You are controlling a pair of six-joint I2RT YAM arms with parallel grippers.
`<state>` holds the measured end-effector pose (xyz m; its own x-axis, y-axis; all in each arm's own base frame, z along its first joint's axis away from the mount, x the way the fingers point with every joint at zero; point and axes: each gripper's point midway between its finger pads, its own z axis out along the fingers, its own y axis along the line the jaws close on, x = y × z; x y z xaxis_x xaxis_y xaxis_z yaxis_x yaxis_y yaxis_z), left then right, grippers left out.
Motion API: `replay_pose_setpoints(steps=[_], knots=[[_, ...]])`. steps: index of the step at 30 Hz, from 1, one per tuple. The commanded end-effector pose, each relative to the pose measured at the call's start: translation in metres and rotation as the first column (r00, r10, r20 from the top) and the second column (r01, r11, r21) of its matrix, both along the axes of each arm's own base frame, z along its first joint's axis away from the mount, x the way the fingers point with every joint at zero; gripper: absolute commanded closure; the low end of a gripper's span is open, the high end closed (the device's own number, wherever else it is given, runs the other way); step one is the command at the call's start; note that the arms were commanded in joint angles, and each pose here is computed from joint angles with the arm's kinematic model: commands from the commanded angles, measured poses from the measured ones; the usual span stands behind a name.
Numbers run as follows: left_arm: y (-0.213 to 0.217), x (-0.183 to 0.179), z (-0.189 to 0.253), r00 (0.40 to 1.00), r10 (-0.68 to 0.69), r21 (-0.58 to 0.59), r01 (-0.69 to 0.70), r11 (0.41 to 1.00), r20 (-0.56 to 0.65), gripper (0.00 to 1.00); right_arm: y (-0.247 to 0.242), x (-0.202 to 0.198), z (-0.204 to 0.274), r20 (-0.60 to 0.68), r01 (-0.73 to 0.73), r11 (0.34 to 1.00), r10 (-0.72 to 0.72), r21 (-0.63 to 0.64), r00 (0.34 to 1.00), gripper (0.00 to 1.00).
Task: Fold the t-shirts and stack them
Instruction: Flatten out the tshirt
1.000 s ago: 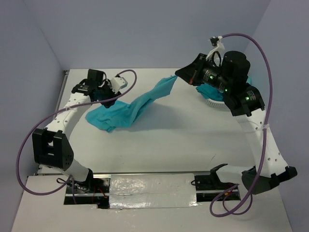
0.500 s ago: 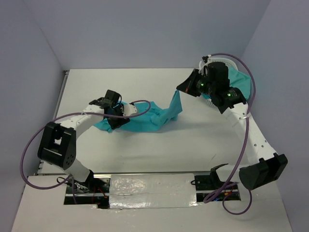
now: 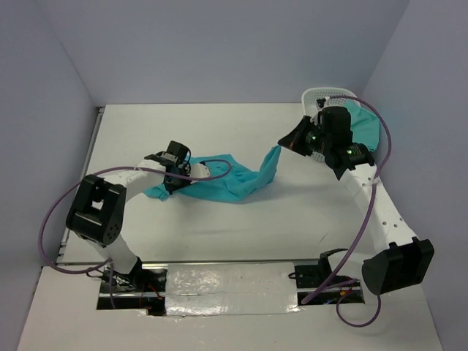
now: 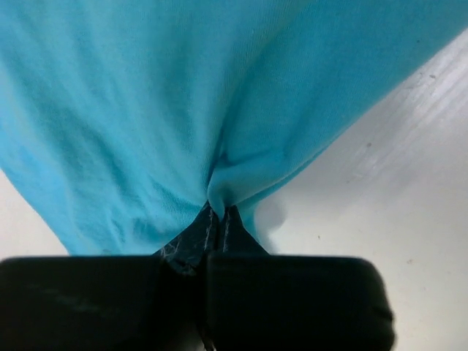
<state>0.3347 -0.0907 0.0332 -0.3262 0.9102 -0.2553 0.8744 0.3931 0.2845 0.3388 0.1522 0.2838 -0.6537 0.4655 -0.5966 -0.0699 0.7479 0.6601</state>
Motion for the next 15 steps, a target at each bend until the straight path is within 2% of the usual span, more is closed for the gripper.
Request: replay_pose_setpoints(steps=[1, 2, 5, 6, 7, 10, 11, 12, 15], knots=[[0.001, 0.017, 0.049, 0.994, 0.021, -0.039, -0.017, 0.999, 0.103, 1.0, -0.02, -0.003, 0.002, 0.046, 0.04, 0.999, -0.039, -0.017, 0.998, 1.0], [-0.001, 0.018, 0.061, 0.994, 0.031, -0.068, -0.024, 0.997, 0.106, 1.0, -0.023, -0.004, 0.0, 0.043, 0.046, 0.999, -0.044, -0.025, 0.998, 1.0], [-0.012, 0.058, 0.145, 0.964, 0.043, -0.169, 0.002, 0.986, 0.262, 1.0, -0.028, 0.002, 0.006, 0.062, 0.054, 0.998, -0.051, -0.038, 0.997, 1.0], [-0.018, 0.069, 0.16, 0.957, 0.038, -0.197, 0.02, 0.98, 0.287, 1.0, -0.029, 0.011, 0.002, 0.047, 0.054, 0.997, -0.052, -0.046, 0.998, 1.0], [-0.02, 0.09, 0.199, 0.927, 0.054, -0.228, 0.034, 0.973, 0.372, 1.0, -0.033, 0.02, 0.022, 0.092, 0.062, 0.997, -0.057, -0.049, 0.994, 1.0], [-0.023, 0.128, 0.231, 0.9, 0.09, -0.27, 0.031, 0.962, 0.426, 1.0, -0.052, 0.054, 0.06, 0.156, 0.112, 0.993, -0.104, -0.046, 0.982, 1.0], [-0.024, 0.144, 0.275, 0.856, 0.107, -0.29, 0.052, 0.955, 0.506, 1.0, -0.058, 0.062, 0.072, 0.178, 0.124, 0.991, -0.115, -0.043, 0.977, 1.0], [-0.025, 0.157, 0.27, 0.869, 0.105, -0.295, 0.049, 0.954, 0.484, 1.0, -0.063, 0.071, 0.096, 0.213, 0.136, 0.99, -0.124, -0.039, 0.969, 1.0], [-0.023, 0.18, 0.309, 0.835, 0.117, -0.316, 0.071, 0.946, 0.538, 1.0, -0.085, 0.08, 0.14, 0.277, 0.18, 0.983, -0.163, -0.038, 0.947, 1.0]])
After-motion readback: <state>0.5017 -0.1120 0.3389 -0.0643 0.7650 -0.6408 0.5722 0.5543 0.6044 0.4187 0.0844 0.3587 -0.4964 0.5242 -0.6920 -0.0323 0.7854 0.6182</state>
